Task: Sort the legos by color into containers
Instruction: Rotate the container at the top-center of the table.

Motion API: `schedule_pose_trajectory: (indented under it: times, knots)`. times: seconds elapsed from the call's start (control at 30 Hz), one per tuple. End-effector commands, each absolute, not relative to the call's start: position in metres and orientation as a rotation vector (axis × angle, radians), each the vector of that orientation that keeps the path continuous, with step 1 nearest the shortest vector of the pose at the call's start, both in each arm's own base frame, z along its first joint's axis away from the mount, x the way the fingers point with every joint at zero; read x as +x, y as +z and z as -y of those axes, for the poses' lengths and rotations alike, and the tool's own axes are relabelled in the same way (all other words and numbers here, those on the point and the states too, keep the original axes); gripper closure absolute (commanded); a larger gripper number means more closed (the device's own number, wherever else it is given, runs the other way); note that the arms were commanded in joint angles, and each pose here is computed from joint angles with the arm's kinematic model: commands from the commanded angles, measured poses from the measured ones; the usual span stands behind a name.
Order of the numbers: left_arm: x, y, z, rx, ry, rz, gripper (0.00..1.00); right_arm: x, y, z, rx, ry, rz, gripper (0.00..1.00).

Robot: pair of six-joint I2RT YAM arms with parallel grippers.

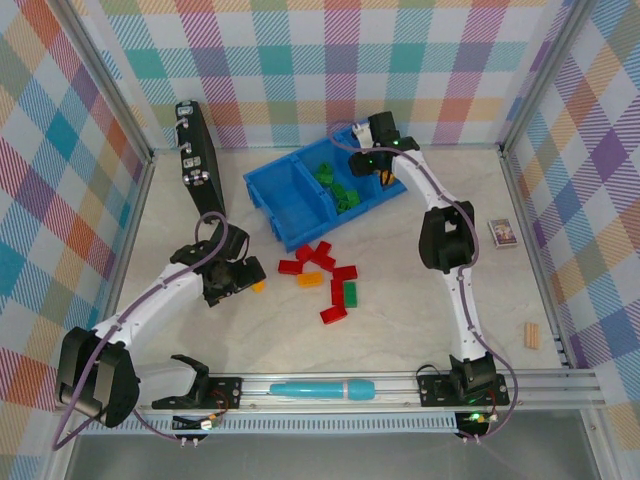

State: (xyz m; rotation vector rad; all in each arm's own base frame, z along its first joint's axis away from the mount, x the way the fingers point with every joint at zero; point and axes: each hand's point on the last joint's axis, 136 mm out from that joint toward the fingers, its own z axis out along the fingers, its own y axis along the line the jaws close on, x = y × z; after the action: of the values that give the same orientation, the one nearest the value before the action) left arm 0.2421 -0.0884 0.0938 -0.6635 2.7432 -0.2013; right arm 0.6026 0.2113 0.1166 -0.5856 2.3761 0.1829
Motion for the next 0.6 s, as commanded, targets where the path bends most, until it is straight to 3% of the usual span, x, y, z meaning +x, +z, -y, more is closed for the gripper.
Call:
schedule_pose_trajectory:
  times: [0.0,0.33,0.57]
  knots:
    - [0.240,0.085,0.093,-0.619,-0.213,-2.773,0.04,0.590,0.094,-0.206,-0.521,0.205,-2.481,0.50]
    - [0.239,0.071,0.088,-0.653,-0.249,-2.741,0.03,0.561,0.073,-0.183,-0.178,0.164,-2.650,0.69]
    - [0.243,0.059,0.084,-0.683,-0.307,-2.712,0.02,0.535,0.098,-0.196,-0.074,0.016,-2.673,0.74]
